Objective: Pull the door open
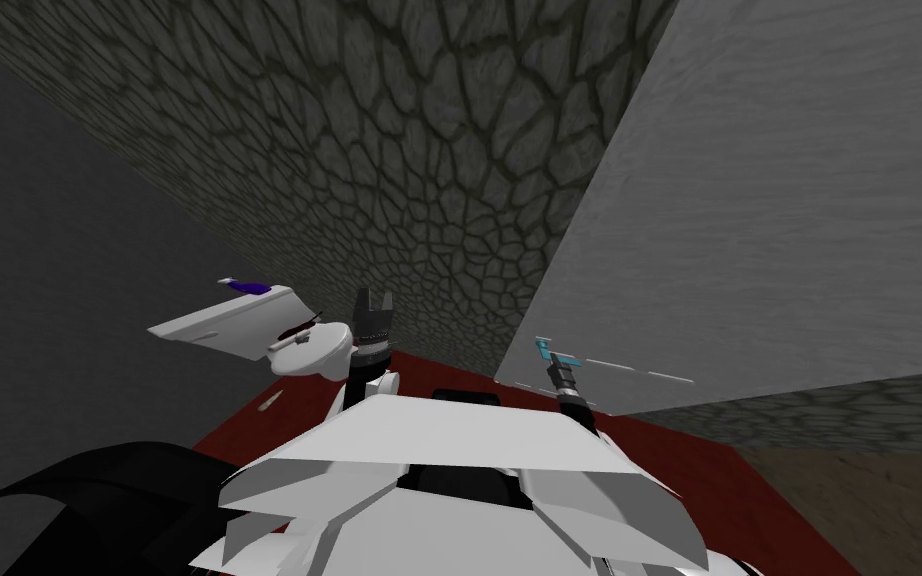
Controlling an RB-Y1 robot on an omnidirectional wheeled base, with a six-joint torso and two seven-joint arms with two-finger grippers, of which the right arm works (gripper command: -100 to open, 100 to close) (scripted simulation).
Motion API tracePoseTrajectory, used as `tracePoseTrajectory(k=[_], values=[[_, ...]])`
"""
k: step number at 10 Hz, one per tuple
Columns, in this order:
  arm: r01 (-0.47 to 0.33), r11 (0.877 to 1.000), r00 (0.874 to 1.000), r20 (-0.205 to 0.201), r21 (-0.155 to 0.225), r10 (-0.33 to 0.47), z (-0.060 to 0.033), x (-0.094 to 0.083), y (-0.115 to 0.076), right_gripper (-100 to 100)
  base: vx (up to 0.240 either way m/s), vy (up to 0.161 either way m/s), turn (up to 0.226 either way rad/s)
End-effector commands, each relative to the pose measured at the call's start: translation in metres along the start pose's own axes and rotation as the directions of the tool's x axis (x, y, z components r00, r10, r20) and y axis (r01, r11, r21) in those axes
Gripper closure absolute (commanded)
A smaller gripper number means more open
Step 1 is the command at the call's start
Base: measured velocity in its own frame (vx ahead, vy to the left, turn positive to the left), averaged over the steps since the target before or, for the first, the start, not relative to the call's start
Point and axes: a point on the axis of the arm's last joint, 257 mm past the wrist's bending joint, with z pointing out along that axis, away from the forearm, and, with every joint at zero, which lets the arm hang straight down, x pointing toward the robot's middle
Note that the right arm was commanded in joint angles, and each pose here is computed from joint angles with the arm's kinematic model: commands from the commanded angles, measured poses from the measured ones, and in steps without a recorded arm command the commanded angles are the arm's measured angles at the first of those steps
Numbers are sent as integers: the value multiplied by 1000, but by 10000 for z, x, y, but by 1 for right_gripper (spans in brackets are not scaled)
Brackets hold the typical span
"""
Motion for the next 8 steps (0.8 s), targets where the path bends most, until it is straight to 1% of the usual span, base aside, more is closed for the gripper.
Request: tracePoseTrajectory(k=[1, 3, 4, 5, 8], values=[[-1, 1000, 1000, -2, -1, 1, -1, 15, -1, 100, -18, 0, 4], [-1, 1000, 1000, -2, -1, 1, -1, 15, -1, 100, -4, 0, 0], [2, 1000, 1000, -17, 3, -2, -80, -9, -15, 100, -120, -42, 160], [2, 1000, 1000, -21, 2, -2, -99, -12, -14, 100, -191, -57, 151], [3, 1000, 999, -53, 0, -3, -231, -32, -9, 100, -195, -55, 149]])
